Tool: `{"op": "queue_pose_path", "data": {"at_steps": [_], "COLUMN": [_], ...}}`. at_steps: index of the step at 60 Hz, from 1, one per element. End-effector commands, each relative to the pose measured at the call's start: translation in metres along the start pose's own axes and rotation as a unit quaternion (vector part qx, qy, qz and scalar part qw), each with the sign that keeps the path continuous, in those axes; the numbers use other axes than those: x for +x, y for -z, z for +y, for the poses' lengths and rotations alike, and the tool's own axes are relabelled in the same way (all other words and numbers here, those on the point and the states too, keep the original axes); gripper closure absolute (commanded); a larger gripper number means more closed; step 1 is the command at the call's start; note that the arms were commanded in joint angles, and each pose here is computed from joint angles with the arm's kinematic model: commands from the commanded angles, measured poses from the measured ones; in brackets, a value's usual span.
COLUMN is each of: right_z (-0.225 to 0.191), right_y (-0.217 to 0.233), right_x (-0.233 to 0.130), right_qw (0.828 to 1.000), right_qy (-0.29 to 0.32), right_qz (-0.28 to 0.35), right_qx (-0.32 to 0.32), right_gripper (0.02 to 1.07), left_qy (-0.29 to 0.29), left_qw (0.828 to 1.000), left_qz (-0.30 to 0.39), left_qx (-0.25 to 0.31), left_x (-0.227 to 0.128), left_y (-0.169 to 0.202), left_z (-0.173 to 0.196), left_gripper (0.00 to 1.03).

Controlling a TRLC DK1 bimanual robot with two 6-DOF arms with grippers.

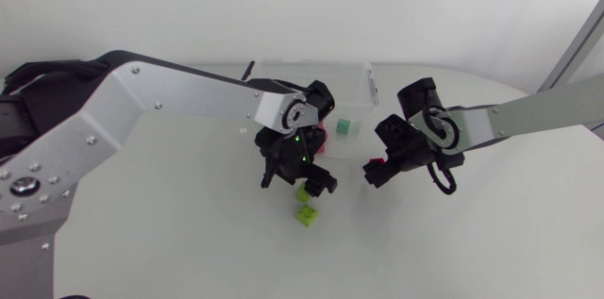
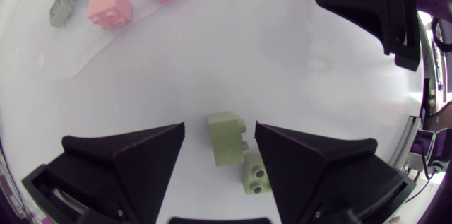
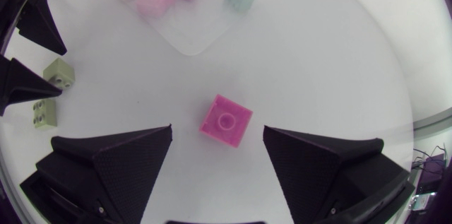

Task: Pick up the duplo bricks and place them in the container

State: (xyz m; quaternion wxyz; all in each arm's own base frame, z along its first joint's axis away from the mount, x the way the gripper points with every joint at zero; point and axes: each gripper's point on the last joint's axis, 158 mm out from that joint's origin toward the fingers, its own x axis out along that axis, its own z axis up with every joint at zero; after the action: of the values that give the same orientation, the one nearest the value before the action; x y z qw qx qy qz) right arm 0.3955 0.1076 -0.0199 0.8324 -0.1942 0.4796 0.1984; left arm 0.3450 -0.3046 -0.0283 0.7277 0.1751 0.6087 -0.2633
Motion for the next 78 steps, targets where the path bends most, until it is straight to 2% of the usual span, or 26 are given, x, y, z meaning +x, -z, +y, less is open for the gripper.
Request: {"op": "queue_pose_path", "data": {"at_steps": [1,12,19,27,33,38,39,54,60,65,69,72,78], "right_z": [0.007,0.006,0.006,0.001,0.0,-0.001,-0.002,0.0,-0.002,-0.001,-0.002,-0.004,-0.003], "right_y": [0.006,0.003,0.002,0.003,0.003,0.002,0.002,0.009,0.008,0.007,0.004,0.003,0.004], "right_x": [-0.003,-0.004,-0.002,0.005,0.01,0.012,0.013,0.013,0.011,0.011,0.012,0.015,0.019], "right_qw": [1.0,1.0,1.0,1.0,1.0,1.0,1.0,0.999,0.999,0.999,0.999,0.999,0.999], "right_qy": [-0.007,-0.005,-0.003,0.005,0.005,0.008,0.008,0.006,0.008,0.007,0.009,0.014,0.012], "right_qz": [0.002,-0.001,0.001,0.012,0.016,0.018,0.019,0.025,0.023,0.022,0.021,0.025,0.032], "right_qx": [0.005,0.008,0.011,0.016,0.019,0.022,0.022,0.024,0.026,0.025,0.028,0.03,0.033], "right_gripper": [0.14,0.14,0.14,0.14,0.22,0.25,0.25,0.25,0.25,0.25,0.25,0.25,0.25], "left_qy": [-0.009,-0.012,-0.017,-0.015,-0.021,-0.022,-0.021,-0.022,-0.02,-0.026,-0.029,-0.042,-0.046], "left_qw": [1.0,1.0,1.0,1.0,0.999,0.999,0.998,0.999,0.996,0.99,0.983,0.971,0.96], "left_qz": [0.008,0.021,0.013,-0.009,-0.033,-0.047,-0.05,-0.047,-0.083,-0.142,-0.184,-0.233,-0.277], "left_qx": [-0.013,0.001,0.003,0.008,0.01,0.009,0.006,0.006,0.005,0.006,0.007,0.005,0.002], "left_x": [0.012,0.015,0.007,-0.015,-0.039,-0.053,-0.057,-0.054,-0.084,-0.132,-0.165,-0.205,-0.24], "left_y": [0.004,0.015,0.016,0.011,0.005,0.002,0.001,0.004,-0.011,-0.032,-0.047,-0.067,-0.088], "left_z": [0.001,-0.009,-0.008,-0.01,-0.009,-0.007,-0.005,-0.005,-0.005,-0.004,-0.002,0.006,0.015], "left_gripper": [0.62,0.67,0.75,0.75,0.76,0.76,0.79,0.79,0.79,0.79,0.79,0.79,0.79]}}
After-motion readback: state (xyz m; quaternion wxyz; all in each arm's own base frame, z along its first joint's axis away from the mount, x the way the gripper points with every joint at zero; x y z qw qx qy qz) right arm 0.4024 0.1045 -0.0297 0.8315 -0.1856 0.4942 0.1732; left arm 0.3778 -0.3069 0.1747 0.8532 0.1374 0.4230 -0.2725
